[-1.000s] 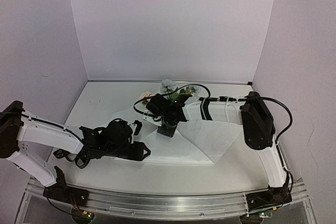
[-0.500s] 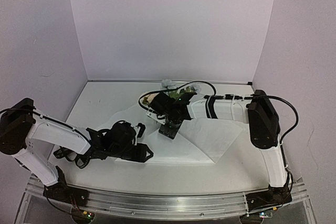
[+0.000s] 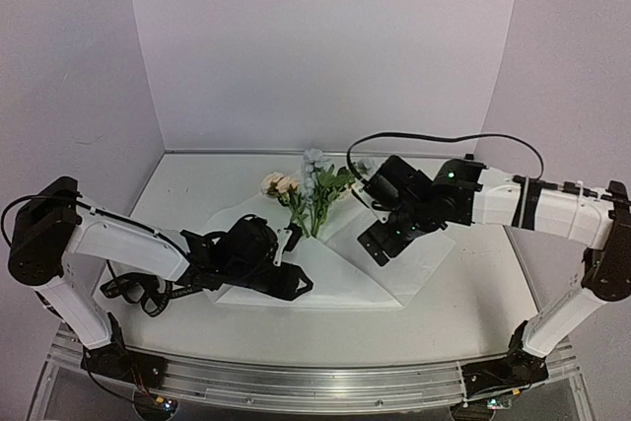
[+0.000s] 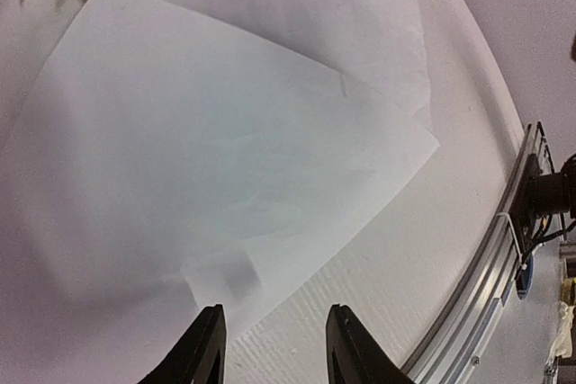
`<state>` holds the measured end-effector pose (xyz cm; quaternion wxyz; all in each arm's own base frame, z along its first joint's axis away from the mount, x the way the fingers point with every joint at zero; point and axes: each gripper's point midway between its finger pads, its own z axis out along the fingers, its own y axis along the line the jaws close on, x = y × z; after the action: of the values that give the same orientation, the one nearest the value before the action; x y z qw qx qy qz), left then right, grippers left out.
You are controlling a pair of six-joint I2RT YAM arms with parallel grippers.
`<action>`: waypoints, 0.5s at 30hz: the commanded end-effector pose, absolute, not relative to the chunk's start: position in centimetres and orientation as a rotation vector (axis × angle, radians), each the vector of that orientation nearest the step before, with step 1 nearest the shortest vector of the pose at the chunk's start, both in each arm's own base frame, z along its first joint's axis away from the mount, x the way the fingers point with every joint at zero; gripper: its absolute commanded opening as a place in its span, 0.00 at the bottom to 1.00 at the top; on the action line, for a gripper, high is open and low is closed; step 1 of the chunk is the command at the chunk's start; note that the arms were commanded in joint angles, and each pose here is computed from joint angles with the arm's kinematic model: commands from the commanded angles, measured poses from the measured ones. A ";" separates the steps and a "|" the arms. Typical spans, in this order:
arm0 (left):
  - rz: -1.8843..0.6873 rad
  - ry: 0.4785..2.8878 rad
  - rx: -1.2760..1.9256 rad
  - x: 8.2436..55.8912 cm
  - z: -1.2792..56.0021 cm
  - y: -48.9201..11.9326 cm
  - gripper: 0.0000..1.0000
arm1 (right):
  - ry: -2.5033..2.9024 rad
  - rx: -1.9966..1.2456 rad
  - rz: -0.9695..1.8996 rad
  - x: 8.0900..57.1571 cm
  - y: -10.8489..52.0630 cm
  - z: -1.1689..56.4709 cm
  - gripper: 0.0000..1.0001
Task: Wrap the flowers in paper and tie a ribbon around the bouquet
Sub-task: Press the fold line on the 1/4-folded wrapping paper.
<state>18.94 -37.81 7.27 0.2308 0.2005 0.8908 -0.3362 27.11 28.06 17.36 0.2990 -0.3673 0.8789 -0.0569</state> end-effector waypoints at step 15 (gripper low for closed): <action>-0.961 2.365 0.979 16.5 6.6 -44.9 0.32 | 2.654 -0.329 -0.084 19.5 17.2 11.4 0.87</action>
<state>15.68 -42.94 5.47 0.1840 0.3277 0.8618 -0.3406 20.11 18.75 12.11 0.2332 -0.1776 0.9556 -0.0298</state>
